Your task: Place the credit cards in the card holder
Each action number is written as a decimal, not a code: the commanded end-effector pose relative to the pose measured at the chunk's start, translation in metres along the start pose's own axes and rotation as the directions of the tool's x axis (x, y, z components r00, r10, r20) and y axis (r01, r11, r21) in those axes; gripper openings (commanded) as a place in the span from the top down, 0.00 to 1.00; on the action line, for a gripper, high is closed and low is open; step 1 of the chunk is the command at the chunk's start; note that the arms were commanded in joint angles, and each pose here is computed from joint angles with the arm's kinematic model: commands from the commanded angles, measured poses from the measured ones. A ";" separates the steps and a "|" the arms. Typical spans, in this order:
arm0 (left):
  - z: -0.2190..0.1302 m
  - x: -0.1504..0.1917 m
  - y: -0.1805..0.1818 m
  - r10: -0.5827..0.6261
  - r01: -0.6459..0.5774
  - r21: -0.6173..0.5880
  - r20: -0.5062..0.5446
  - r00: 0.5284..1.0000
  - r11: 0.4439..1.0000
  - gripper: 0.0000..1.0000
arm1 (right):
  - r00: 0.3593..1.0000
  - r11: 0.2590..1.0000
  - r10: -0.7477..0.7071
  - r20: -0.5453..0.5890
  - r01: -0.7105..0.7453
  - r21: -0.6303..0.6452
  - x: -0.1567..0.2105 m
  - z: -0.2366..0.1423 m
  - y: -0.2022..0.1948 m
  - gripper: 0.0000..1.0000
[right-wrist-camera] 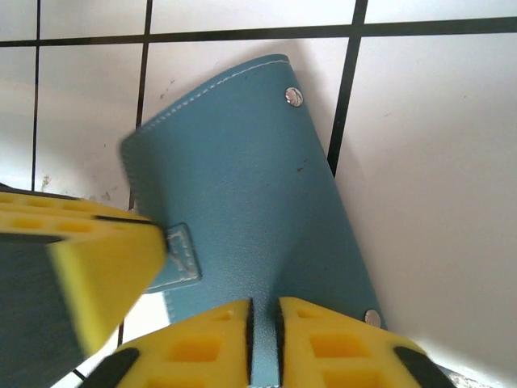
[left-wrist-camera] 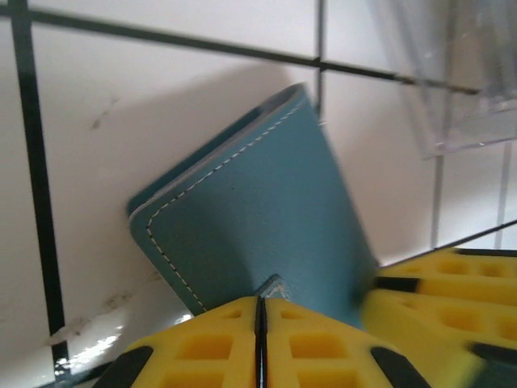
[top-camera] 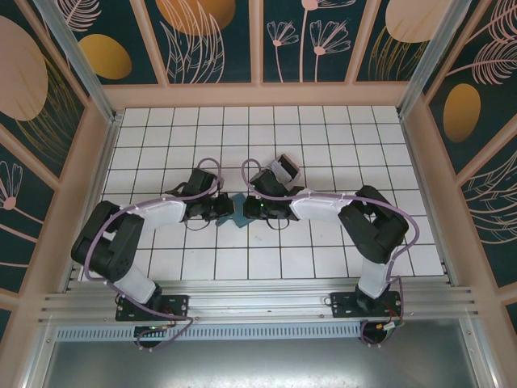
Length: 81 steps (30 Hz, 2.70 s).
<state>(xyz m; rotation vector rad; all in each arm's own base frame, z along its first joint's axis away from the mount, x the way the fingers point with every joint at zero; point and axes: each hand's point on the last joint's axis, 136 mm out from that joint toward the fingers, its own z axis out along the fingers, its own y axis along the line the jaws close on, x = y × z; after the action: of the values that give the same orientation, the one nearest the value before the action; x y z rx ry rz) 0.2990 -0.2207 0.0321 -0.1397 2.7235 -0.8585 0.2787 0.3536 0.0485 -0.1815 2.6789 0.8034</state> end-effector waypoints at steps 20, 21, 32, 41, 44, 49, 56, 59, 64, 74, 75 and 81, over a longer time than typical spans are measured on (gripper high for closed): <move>0.009 0.025 0.031 -0.041 0.042 -0.033 0.013 0.999 0.999 0.97 | 0.993 0.970 0.093 -0.068 -0.106 -0.217 0.010 0.023 0.024 0.78; 0.007 0.024 0.028 -0.039 0.040 -0.025 0.018 0.999 0.999 0.97 | 0.994 0.973 0.096 -0.047 -0.104 -0.206 0.007 0.020 0.022 0.83; -0.042 -0.025 0.008 -0.001 0.013 -0.069 0.165 0.986 0.998 0.67 | 0.976 0.935 -0.153 0.156 0.092 0.343 -0.025 -0.083 -0.028 0.92; -0.086 -0.056 0.013 -0.030 0.049 -0.049 0.327 0.944 0.998 0.67 | 0.919 0.574 -0.394 -0.013 0.257 0.778 0.006 -0.149 -0.054 0.91; -0.082 -0.051 0.016 -0.044 0.058 -0.032 0.317 0.947 0.998 0.66 | 0.905 0.512 -0.418 -0.086 0.313 0.800 0.022 -0.126 -0.053 0.91; -0.063 -0.034 0.023 -0.084 0.084 0.011 0.250 0.965 0.996 0.68 | 0.898 0.619 -0.428 -0.105 0.376 0.689 0.044 -0.056 -0.014 0.89; -0.064 -0.025 0.035 -0.079 0.087 -0.024 0.244 0.967 0.996 0.67 | 0.902 0.702 -0.426 -0.075 0.382 0.601 0.048 -0.015 0.026 0.51; -0.061 -0.021 0.034 -0.066 0.071 -0.012 0.223 0.973 0.997 0.67 | 0.917 0.793 -0.399 0.005 0.343 0.504 0.040 -0.028 0.047 0.47; -0.053 -0.010 0.019 -0.038 0.026 0.083 0.145 0.989 0.996 0.66 | 0.954 0.906 -0.275 0.121 0.215 0.364 0.019 -0.065 0.039 0.48; -0.052 0.007 -0.023 0.132 -0.143 0.162 0.081 0.988 0.976 0.68 | 0.982 0.985 0.082 0.168 -0.106 0.138 0.017 -0.086 -0.057 0.61; -0.047 0.009 -0.025 0.141 -0.150 0.157 0.068 0.988 0.976 0.68 | 0.981 0.985 0.104 0.167 -0.125 0.121 0.017 -0.085 -0.062 0.63; -0.015 0.021 -0.038 0.184 -0.180 0.140 -0.014 0.983 0.974 0.70 | 0.981 0.990 0.126 0.145 -0.133 0.043 0.010 -0.077 -0.061 0.69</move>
<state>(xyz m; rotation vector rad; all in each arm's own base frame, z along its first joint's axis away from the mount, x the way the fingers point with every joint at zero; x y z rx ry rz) 0.2732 -0.2364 0.0639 0.0868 2.6307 -1.0078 0.2523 0.2343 0.0557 0.1075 2.6617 0.5689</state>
